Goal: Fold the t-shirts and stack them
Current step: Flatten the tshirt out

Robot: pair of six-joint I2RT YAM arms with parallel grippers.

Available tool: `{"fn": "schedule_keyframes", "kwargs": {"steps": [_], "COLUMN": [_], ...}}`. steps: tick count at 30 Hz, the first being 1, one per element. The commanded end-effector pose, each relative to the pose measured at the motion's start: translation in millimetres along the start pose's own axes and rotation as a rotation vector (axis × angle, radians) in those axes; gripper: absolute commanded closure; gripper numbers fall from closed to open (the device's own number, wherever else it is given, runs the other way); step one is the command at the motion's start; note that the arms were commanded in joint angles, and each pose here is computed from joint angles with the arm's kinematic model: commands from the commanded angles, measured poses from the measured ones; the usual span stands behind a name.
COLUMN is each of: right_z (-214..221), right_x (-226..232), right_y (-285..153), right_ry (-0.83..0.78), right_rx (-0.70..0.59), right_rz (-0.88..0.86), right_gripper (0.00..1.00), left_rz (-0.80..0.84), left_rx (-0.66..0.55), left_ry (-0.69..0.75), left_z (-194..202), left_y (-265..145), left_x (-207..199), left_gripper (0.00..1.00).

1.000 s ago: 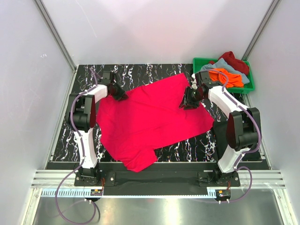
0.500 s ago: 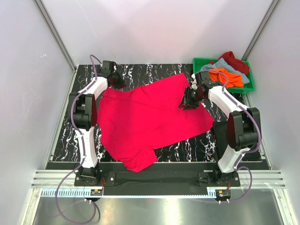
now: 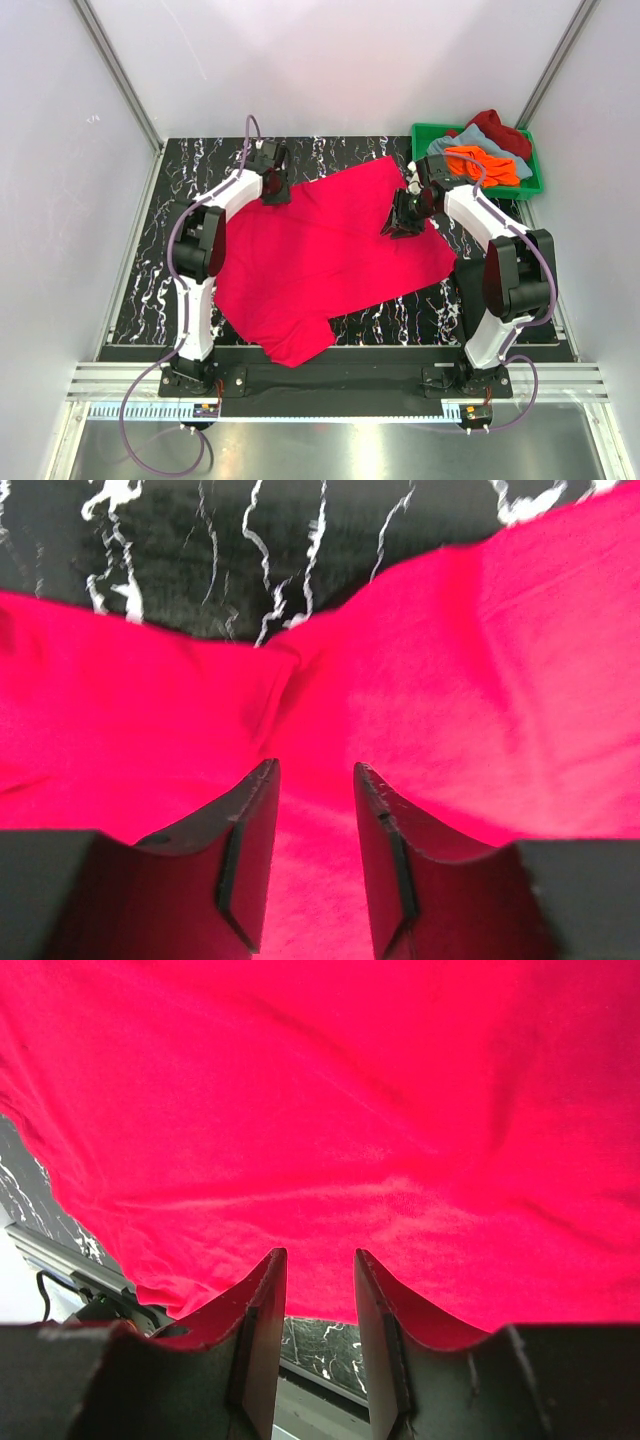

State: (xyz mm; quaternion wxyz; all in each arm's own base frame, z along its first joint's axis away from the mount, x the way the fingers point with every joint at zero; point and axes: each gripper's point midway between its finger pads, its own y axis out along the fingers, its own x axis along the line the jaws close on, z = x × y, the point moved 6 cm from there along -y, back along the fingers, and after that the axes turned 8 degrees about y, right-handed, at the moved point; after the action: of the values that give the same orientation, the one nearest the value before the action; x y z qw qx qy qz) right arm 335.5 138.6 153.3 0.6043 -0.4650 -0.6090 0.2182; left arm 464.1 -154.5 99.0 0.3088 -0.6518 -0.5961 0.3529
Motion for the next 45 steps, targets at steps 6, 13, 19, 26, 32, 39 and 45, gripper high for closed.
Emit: {"fn": "schedule_keyframes", "kwargs": {"steps": [6, 13, 19, 26, 32, 39, 45], "right_z": [6, 7, 6, 7, 7, 8, 10], "right_x": [3, 2, 2, 2, 2, 2, 2], "right_y": [-12, -11, -9, -8, -8, -6, -6], "right_ry": [-0.013, -0.015, -0.014, -0.01, -0.013, -0.007, -0.004], "right_rx": [-0.006, -0.001, 0.005, 0.01, 0.009, 0.018, 0.027], "right_rz": [-0.034, -0.036, -0.038, -0.041, -0.044, -0.043, -0.049], "right_gripper": [0.6, 0.59, 0.59, 0.59, 0.59, 0.59, 0.59], "left_rz": [-0.18, -0.177, -0.145, -0.15, -0.145, -0.16, -0.205], "left_rx": [-0.014, 0.002, 0.024, 0.035, 0.042, 0.023, -0.021], "left_ry": [0.082, 0.087, 0.075, 0.076, 0.087, 0.113, 0.151], "left_z": [-3, 1, 9, 11, 11, 3, -15], "left_y": [-1, 2, 3, 9, 18, 17, 17], "left_x": [31, 31, 28, 29, 28, 29, 33], "left_gripper": [0.68, 0.65, 0.61, 0.59, 0.71, 1.0, 1.0]}}
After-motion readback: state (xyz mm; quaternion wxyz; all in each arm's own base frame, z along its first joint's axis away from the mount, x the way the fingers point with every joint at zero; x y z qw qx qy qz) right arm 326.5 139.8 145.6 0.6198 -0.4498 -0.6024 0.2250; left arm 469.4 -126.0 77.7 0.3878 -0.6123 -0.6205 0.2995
